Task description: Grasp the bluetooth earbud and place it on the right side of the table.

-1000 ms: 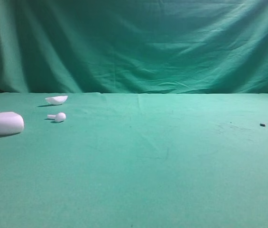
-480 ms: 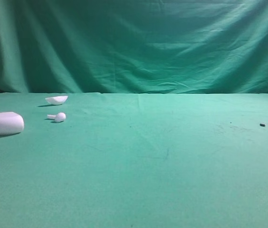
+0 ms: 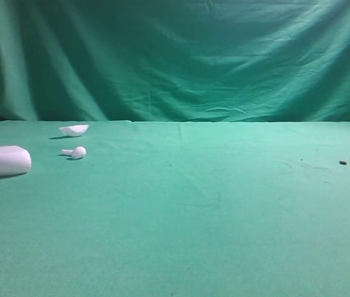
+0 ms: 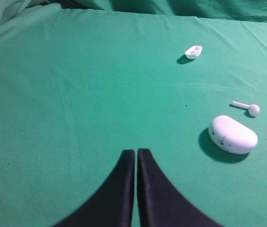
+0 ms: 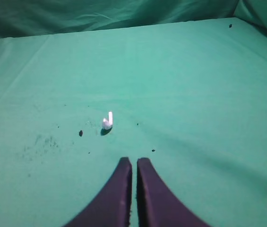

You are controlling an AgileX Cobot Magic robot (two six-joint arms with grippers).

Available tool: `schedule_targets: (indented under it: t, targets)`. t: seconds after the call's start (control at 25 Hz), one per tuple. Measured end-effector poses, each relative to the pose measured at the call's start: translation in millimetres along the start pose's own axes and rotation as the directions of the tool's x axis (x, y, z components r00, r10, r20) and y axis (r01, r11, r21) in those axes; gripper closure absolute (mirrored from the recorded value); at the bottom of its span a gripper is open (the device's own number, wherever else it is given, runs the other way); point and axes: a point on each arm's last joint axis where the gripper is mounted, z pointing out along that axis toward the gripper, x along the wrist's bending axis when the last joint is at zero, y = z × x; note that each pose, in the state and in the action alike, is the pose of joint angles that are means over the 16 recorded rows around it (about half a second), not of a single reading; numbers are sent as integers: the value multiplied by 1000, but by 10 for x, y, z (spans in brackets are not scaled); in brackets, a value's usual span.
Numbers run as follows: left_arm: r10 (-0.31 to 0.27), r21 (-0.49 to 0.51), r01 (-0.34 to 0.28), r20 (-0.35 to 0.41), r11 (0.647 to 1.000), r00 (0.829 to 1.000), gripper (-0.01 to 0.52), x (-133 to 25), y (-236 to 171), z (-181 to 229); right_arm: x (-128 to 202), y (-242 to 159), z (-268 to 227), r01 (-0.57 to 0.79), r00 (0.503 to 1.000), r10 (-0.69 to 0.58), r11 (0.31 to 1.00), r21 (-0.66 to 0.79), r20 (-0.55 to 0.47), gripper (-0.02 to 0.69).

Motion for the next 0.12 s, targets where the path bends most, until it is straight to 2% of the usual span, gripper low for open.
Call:
schedule_targets:
  t: [0.12]
  targets:
    - [0, 0, 0, 0, 1000, 1000, 514, 0, 0, 0, 0, 0, 0, 0, 1000, 0, 1000, 0, 0, 665]
